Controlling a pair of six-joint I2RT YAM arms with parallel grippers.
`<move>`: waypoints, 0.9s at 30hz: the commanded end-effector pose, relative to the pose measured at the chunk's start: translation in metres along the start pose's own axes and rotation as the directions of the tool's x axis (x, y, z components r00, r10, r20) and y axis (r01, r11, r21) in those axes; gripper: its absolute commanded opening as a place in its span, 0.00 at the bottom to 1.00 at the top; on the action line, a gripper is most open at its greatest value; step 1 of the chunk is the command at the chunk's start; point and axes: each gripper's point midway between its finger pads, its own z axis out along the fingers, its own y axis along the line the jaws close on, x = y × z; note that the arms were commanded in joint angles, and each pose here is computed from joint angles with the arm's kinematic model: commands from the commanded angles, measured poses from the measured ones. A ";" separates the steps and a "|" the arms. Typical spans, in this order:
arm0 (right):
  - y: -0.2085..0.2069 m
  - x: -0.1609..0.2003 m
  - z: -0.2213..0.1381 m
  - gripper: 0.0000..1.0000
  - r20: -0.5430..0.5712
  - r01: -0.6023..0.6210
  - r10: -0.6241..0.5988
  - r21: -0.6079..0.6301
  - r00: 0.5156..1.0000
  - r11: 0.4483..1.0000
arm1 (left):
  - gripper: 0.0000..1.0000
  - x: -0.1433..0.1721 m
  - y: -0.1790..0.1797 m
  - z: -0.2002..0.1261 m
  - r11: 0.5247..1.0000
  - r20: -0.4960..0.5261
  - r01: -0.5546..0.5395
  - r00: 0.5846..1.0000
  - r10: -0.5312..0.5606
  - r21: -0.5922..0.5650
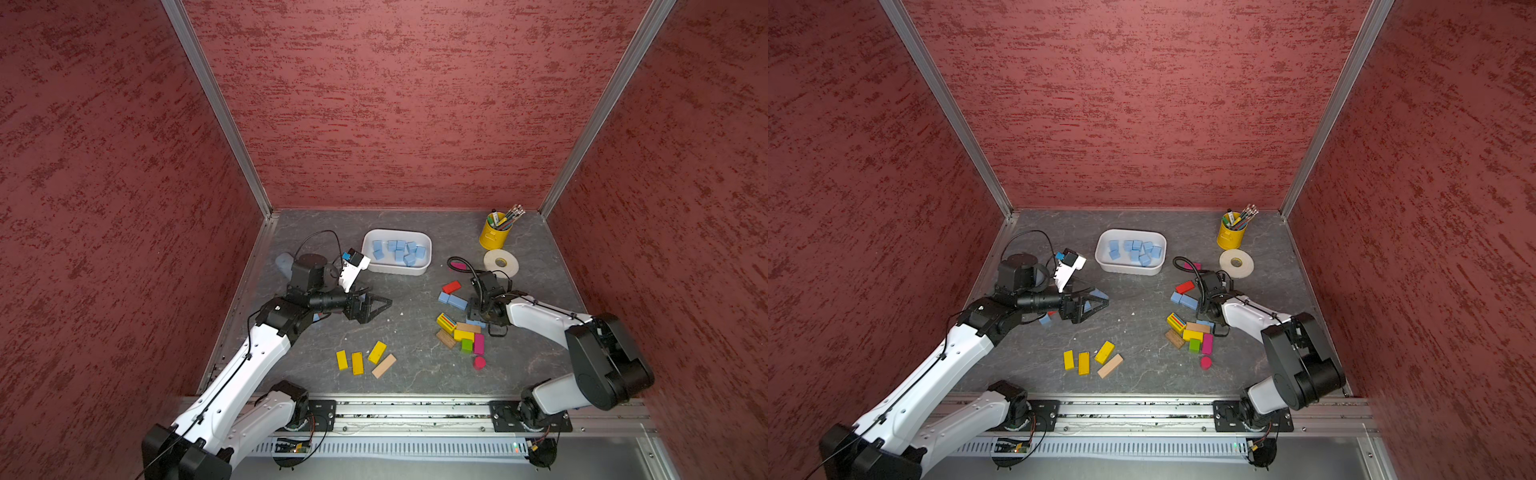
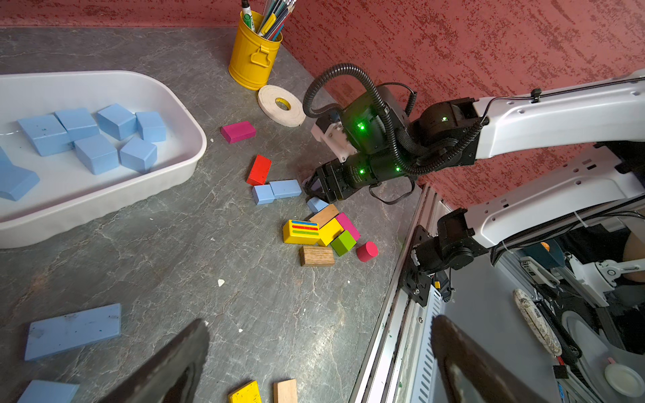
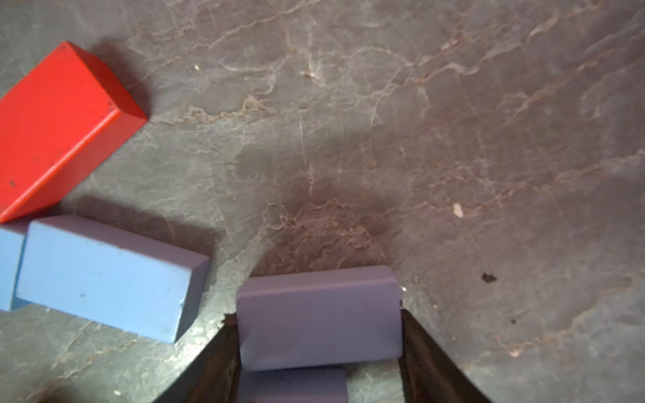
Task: Pick out the blue building blocks
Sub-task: Pick up the building block from the center of the board.
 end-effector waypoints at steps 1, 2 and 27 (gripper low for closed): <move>-0.002 0.001 0.004 0.63 -0.002 -0.012 0.012 -0.001 1.000 1.000 | 1.00 -0.002 -0.004 -0.003 1.000 0.005 -0.022 1.000 0.022 0.001; -0.002 0.002 0.004 0.61 -0.004 -0.012 0.012 0.000 1.000 1.000 | 1.00 -0.002 -0.004 -0.003 1.000 0.005 -0.023 1.000 0.023 0.001; 0.039 -0.067 -0.076 0.36 0.151 -0.030 0.061 -0.204 0.987 0.978 | 0.99 -0.005 -0.006 -0.009 0.999 0.031 -0.045 0.998 0.045 -0.017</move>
